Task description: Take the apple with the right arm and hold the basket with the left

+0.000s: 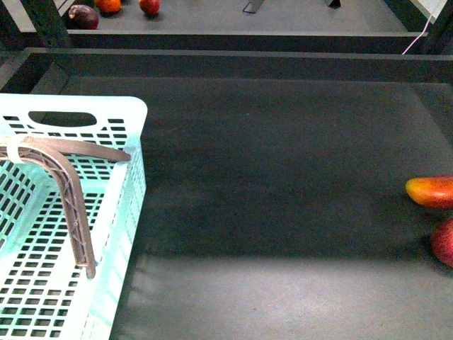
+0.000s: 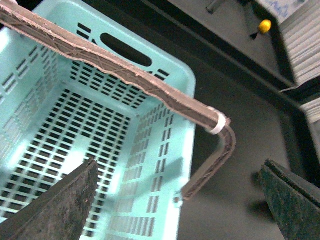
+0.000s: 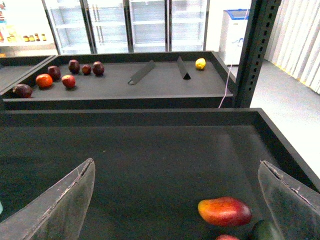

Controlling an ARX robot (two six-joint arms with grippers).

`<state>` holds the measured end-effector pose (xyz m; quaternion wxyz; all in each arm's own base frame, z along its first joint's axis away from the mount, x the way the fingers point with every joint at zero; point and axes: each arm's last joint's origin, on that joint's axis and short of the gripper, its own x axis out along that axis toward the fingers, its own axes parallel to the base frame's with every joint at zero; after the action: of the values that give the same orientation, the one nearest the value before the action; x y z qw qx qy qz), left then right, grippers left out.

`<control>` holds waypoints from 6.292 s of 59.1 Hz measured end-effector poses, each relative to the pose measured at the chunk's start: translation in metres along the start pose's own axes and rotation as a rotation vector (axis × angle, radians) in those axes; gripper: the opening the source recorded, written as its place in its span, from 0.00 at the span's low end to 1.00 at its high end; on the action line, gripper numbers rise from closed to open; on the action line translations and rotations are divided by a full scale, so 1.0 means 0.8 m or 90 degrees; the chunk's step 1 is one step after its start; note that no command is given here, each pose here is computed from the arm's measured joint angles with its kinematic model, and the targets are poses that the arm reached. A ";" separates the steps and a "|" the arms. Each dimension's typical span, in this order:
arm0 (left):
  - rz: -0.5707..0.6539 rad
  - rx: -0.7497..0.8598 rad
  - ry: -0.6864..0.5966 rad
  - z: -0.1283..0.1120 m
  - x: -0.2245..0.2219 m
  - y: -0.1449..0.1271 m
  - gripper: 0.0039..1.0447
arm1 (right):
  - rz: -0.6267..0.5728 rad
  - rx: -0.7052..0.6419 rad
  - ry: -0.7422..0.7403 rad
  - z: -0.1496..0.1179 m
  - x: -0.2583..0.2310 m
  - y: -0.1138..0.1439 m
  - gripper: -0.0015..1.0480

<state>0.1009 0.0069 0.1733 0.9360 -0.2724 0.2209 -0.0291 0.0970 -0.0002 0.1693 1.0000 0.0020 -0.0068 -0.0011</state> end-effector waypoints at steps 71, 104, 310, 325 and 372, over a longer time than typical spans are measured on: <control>0.178 -0.477 0.063 0.046 0.184 0.035 0.42 | 0.000 0.000 0.000 0.000 0.000 0.000 0.91; 0.132 -0.490 0.058 0.065 0.170 0.008 0.06 | 0.000 0.000 0.000 0.000 0.000 0.000 0.91; -0.242 -0.163 0.285 0.026 0.160 -0.286 0.06 | -0.194 0.070 0.670 -0.275 0.269 -0.124 0.91; -0.243 -0.163 0.285 0.026 0.160 -0.286 0.06 | -0.191 0.086 0.670 -0.280 0.275 -0.122 0.75; -0.242 -0.162 0.285 0.026 0.160 -0.286 0.06 | -0.114 0.112 0.516 -0.111 0.171 -0.115 0.71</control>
<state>0.2401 -0.1998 0.2578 0.8003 -0.4108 0.3681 -0.2351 0.2348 -0.0923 0.0816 0.9138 0.0884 0.3869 -0.0864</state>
